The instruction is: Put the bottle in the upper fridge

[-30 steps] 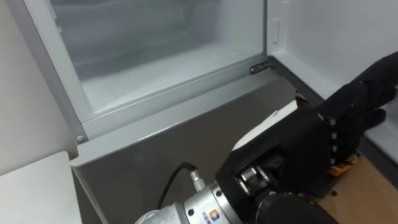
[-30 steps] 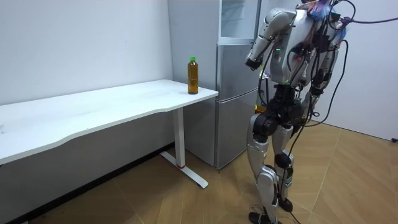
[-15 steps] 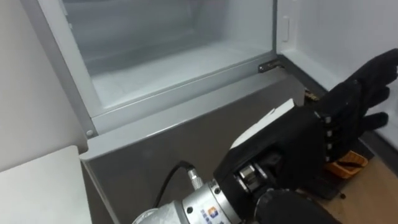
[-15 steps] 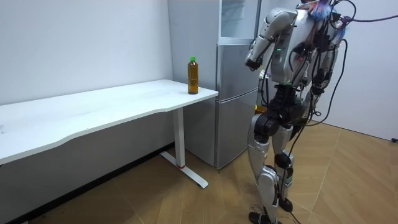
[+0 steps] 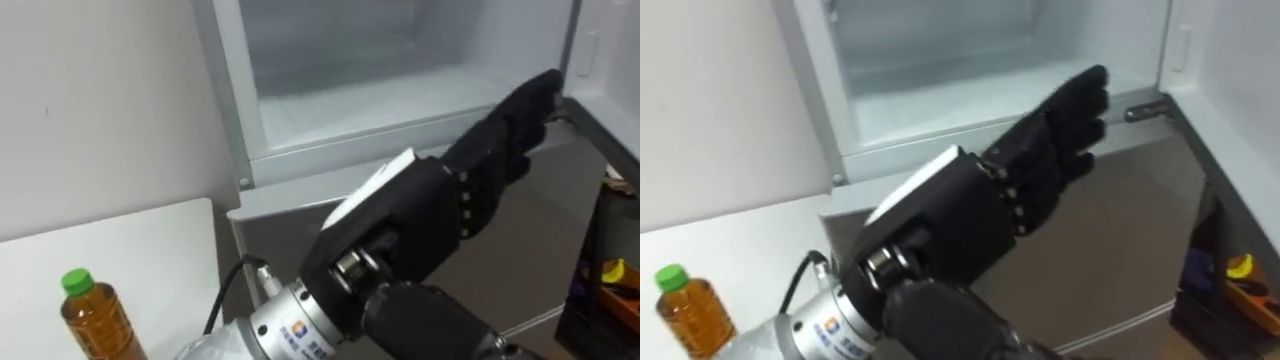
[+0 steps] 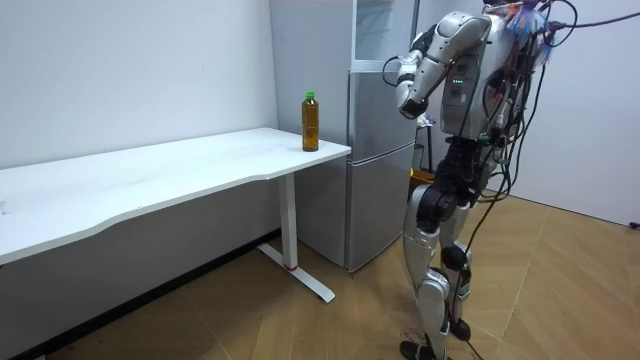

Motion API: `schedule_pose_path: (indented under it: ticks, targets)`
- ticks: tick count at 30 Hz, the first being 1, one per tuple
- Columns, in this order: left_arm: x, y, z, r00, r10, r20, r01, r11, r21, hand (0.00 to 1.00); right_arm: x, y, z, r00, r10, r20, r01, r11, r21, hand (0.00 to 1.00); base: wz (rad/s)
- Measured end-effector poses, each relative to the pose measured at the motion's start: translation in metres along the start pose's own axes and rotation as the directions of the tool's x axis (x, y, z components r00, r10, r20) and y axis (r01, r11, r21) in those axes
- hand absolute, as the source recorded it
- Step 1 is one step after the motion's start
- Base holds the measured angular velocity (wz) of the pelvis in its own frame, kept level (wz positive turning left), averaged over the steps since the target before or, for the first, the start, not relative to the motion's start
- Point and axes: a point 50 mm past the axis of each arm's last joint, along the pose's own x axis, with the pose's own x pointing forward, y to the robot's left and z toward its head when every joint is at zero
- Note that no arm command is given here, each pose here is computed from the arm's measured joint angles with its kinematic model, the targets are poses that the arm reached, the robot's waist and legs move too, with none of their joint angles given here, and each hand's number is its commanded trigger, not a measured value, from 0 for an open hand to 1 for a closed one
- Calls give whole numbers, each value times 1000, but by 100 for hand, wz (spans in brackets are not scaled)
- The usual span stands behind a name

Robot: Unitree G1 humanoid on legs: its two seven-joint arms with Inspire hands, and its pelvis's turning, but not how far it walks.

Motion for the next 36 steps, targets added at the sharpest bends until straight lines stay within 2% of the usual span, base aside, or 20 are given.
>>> schedule_pose_path:
  ticks: [3, 9, 13, 18, 20, 26, 32, 36]
  targets:
    - [-8, 4, 3, 998, 54, 10, -54, 998, 10, 0, 0, 0, -2, 1000, 2, -6, -2, 1000, 5, 0, 15]
    - [-26, 10, 5, 987, 158, -18, -154, 979, 135, 0, -1, 2, -8, 1000, 8, -20, -8, 1000, -6, 0, 16]
    - [-37, 17, 22, 974, 221, 44, -226, 952, 208, 0, -1, 0, -10, 1000, 3, -21, -4, 1000, -24, 0, 19]
    - [-46, 23, 31, 956, 279, 96, -294, 920, 260, 0, -2, 0, -14, 1000, -2, -19, 1, 999, -36, 0, 10]
    - [-51, 29, 35, 942, 315, 113, -334, 893, 301, 0, -2, 2, -16, 1000, -2, -20, 1, 999, -43, 0, 2]
    - [-81, 45, 48, 853, 487, 186, -518, 750, 411, 0, -3, 1, -21, 999, -32, -14, 31, 998, -47, 0, 6]
    - [-109, 53, 48, 766, 616, 184, -626, 648, 433, 0, -4, 0, -24, 998, -56, 2, 56, 996, -68, 0, 11]
    - [-130, 54, 49, 679, 704, 209, -709, 556, 433, 0, -6, -3, -29, 997, -74, 5, 74, 995, -62, 0, 9]
